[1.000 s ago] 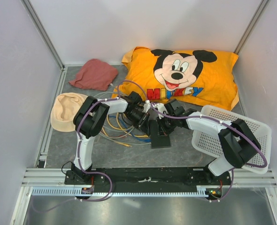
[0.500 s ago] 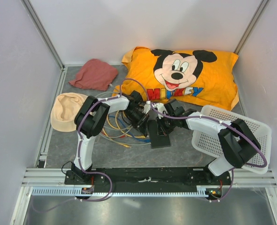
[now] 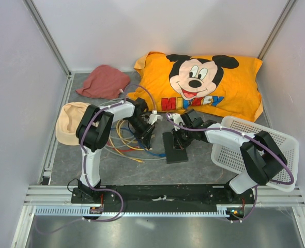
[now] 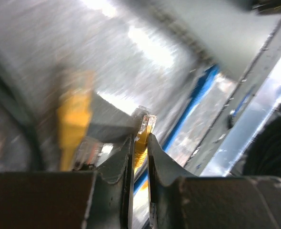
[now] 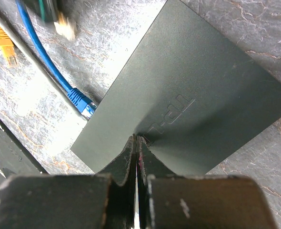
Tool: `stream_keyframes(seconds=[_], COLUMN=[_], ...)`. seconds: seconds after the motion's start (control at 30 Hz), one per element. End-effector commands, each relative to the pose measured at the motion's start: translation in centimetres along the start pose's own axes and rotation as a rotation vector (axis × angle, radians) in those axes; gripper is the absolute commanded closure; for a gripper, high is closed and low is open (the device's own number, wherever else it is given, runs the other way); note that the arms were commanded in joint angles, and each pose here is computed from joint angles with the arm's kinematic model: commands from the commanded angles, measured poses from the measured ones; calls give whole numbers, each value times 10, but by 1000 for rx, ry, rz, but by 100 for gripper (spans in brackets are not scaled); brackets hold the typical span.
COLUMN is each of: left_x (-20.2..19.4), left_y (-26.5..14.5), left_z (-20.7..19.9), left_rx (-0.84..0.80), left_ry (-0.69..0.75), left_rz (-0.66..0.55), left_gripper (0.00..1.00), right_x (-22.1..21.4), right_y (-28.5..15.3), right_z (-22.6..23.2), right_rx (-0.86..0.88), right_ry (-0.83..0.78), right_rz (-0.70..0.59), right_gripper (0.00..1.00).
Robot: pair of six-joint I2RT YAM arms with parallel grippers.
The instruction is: Pull the plug from the switch port
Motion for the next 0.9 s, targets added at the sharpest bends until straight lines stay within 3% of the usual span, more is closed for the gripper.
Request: stream_keyframes(seconds=[0.0, 0.3, 0.43, 0.5, 0.63, 0.87], left_x=[15, 40, 45, 48, 62, 79], left_y=[-51, -102, -97, -95, -106, -137], left_z=[53, 102, 101, 96, 70, -7], left_rx=[263, 432, 401, 366, 272, -39], left_ry=[84, 58, 21, -4, 39, 131], left_rz=[-89, -233, -263, -286, -381, -527], left_gripper=[98, 97, 72, 64, 54, 51], right_x=[-16, -17, -17, -16, -16, -16], right_y=[8, 10, 9, 7, 7, 6], right_z=[-9, -9, -9, -9, -9, -9], right_rx=[-53, -48, -50, -54, -57, -57], right_ry=[2, 0, -2, -3, -3, -6], right_rz=[46, 47, 40, 33, 29, 26], right_gripper=[100, 100, 99, 99, 98, 96])
Point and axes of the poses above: each gripper's point midway between its finger pads, its own y axis out along the fingers, its own z axis along the line the jaws close on, x = y × z, the point moved 4 cm from there along -y, back along the fingers, and after that the axes turned 7 degrees about -y, right-handed, at the moved point
